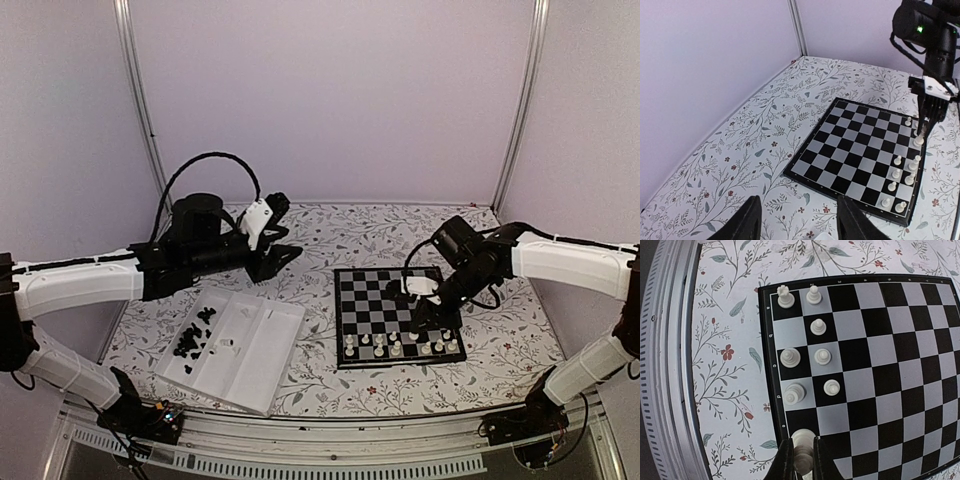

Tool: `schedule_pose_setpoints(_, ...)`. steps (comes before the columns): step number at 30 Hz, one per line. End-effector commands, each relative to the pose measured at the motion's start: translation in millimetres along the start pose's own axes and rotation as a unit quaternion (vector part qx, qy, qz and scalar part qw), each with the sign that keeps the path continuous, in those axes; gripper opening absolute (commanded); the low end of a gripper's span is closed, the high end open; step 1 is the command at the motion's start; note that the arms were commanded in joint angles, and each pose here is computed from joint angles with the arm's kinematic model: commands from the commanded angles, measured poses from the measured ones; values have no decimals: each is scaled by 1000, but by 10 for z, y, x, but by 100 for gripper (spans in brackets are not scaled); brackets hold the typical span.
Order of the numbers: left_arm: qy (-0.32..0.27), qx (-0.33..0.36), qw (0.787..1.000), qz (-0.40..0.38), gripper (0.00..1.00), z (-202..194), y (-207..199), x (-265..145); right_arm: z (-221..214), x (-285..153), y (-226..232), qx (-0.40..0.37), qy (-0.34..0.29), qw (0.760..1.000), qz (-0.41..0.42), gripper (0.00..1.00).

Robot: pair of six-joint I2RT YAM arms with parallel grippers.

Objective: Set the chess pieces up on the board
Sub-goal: Place the chess piece on the chessboard.

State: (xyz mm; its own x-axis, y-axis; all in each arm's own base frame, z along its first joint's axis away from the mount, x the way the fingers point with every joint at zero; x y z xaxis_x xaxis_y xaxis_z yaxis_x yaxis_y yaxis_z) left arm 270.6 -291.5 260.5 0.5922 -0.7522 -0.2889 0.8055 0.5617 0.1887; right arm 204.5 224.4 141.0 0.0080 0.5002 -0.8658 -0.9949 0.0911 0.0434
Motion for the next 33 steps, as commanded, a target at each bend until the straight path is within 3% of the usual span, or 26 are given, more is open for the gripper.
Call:
schedule_pose_setpoints(1,3,1,1000,20,53,22,103,5,-11,131,62,-32,6,999,-3,1)
schedule_pose_setpoints(22,14,-3,1000,14,54,-28,89,49,-210,447,97,-25,49,998,6,1)
schedule_pose_setpoints(33,18,-3,1000,12,54,-47,83,71,-259,500,72,-27,57,998,-2,9)
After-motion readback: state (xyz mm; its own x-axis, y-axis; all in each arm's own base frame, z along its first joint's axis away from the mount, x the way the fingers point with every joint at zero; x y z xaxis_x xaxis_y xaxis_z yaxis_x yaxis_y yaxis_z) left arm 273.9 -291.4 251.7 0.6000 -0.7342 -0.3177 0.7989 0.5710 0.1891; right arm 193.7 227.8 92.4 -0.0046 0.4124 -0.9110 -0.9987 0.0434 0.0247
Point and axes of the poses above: each gripper's point midway between its finger pads, its own x axis out along the fingers, its own y axis along the line the jaws close on, z = x × y, the point moved 4 cm from there along -x, back along the fingers
